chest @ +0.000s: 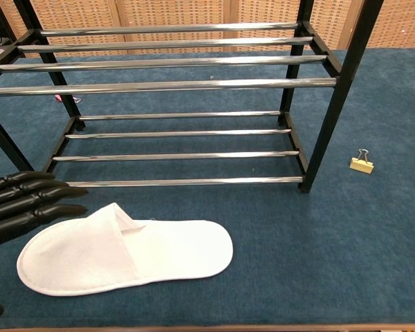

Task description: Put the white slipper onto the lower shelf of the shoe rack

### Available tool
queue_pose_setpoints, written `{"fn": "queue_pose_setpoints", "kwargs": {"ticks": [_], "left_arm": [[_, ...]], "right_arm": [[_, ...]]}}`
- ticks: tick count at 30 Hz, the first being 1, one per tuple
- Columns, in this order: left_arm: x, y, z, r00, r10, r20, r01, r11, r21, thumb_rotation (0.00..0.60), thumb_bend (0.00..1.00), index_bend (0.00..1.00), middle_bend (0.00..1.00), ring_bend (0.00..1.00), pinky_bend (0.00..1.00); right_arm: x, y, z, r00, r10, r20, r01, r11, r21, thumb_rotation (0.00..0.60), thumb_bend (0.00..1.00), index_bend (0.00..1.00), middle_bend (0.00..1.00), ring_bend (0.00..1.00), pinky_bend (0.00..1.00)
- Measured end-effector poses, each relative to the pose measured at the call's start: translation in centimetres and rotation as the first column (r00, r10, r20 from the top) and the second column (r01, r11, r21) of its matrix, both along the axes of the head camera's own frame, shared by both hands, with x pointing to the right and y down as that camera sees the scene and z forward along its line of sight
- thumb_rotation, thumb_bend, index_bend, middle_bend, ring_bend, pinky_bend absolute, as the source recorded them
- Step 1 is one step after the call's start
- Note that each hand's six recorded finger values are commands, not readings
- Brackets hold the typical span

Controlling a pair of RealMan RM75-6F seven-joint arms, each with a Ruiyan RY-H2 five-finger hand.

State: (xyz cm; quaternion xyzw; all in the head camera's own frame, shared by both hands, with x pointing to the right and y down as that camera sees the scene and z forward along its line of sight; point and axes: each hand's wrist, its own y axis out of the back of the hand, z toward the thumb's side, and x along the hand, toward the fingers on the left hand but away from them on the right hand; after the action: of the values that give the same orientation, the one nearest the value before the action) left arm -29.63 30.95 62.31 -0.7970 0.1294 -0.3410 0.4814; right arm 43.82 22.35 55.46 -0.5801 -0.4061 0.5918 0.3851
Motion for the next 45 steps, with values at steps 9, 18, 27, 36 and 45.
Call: {"fn": "queue_pose_setpoints", "kwargs": {"ticks": [9,18,27,36,45], "left_arm": [[2.4,0.1,1.3,1.000,0.024,-0.016,-0.024,1.000,0.002,0.600,0.00,0.00,0.00,0.00,0.00],[3.4,-0.5,2.5,1.000,0.015,-0.016,-0.015,1.000,0.013,0.600,0.00,0.00,0.00,0.00,0.00],[3.2,-1.5,3.4,1.000,0.001,0.014,-0.002,1.000,0.023,0.600,0.00,0.00,0.00,0.00,0.00],[3.1,-3.5,4.3,0.999,-0.024,0.032,0.022,0.998,0.055,0.600,0.00,0.00,0.00,0.00,0.00],[4.1,-4.6,4.7,0.999,-0.031,0.015,0.030,0.997,0.069,0.600,0.00,0.00,0.00,0.00,0.00]], "right_arm": [[0.2,0.0,-0.1,1.000,0.006,0.004,-0.006,1.000,-0.001,0.600,0.00,0.00,0.00,0.00,0.00],[0.4,-0.1,-0.2,1.000,0.015,0.005,-0.015,1.000,-0.001,0.600,0.00,0.00,0.00,0.00,0.00],[0.3,0.0,0.1,1.000,0.015,0.002,-0.015,1.000,-0.005,0.600,0.00,0.00,0.00,0.00,0.00],[0.4,0.0,0.1,1.000,0.017,0.001,-0.017,1.000,-0.007,0.600,0.00,0.00,0.00,0.00,0.00],[0.5,0.0,0.2,1.000,0.020,-0.002,-0.020,1.000,-0.012,0.600,0.00,0.00,0.00,0.00,0.00]]}}
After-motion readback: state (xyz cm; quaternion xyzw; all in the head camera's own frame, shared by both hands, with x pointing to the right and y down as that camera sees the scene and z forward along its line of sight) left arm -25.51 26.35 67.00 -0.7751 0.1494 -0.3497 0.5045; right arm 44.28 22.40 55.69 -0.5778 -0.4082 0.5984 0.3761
